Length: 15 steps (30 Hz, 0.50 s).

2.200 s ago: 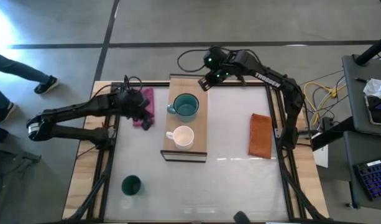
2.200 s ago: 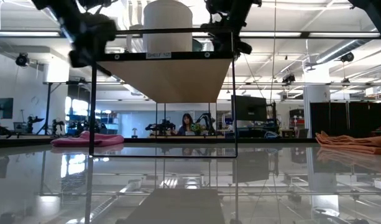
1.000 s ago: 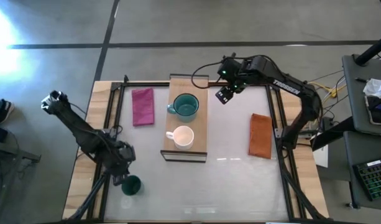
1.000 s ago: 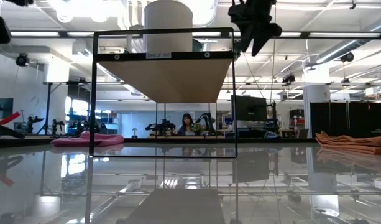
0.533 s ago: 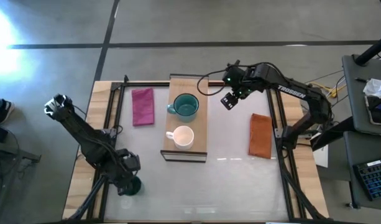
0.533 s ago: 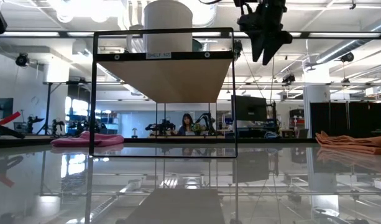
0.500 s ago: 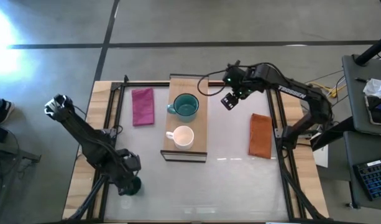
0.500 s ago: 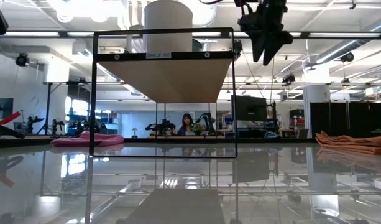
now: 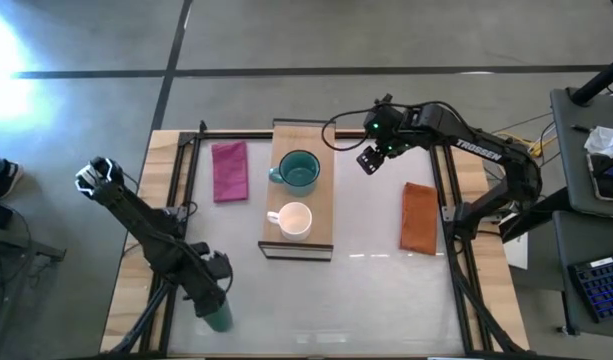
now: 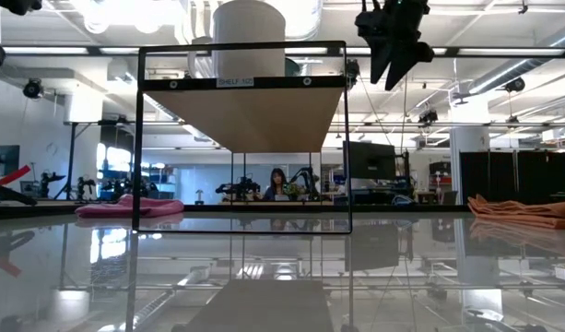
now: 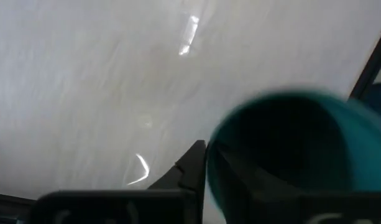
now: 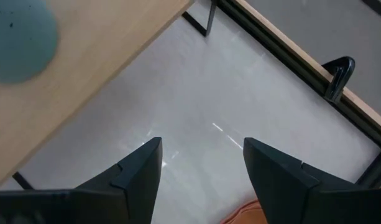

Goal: Stack small to large cups/mugs on shelf
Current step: Put the green cup on the shelf

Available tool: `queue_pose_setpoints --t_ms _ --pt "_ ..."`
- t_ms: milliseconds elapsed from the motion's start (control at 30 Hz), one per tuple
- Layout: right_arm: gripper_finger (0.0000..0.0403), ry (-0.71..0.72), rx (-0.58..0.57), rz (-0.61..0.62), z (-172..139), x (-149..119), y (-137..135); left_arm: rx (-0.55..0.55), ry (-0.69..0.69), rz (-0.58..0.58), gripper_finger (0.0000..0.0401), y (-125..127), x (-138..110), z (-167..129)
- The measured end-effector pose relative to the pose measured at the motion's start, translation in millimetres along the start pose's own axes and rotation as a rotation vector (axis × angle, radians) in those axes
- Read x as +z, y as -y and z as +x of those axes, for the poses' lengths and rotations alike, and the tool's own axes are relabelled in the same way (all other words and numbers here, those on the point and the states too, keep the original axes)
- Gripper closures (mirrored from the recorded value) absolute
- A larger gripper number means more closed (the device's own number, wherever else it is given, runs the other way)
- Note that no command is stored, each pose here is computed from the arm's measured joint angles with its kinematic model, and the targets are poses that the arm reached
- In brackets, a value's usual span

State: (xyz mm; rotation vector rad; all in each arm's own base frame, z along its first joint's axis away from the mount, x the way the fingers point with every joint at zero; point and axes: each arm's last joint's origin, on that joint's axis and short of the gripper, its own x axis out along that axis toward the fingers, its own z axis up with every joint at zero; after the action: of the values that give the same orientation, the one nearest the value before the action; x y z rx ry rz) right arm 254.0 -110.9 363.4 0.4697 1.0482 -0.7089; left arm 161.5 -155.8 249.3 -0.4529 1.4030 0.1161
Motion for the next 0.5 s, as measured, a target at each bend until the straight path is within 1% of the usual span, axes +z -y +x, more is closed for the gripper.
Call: queue_pose_setpoints --t_ms 100,233,500 --pt "0.0183 0.001 0.001 0.000 -0.1 0.1 0.0 -0.017 0.017 -0.017 0.0387 -2.0 -0.7 -5.3" --pt "0.0183 0.002 0.001 0.001 -0.1 0.2 -0.1 -0.026 0.034 -0.033 0.0381 -4.2 -1.4 -9.6" --pt "0.0183 -0.001 -0.001 0.013 -0.1 -0.1 0.1 0.008 0.049 -0.034 0.0360 -3.9 -0.3 -4.7"
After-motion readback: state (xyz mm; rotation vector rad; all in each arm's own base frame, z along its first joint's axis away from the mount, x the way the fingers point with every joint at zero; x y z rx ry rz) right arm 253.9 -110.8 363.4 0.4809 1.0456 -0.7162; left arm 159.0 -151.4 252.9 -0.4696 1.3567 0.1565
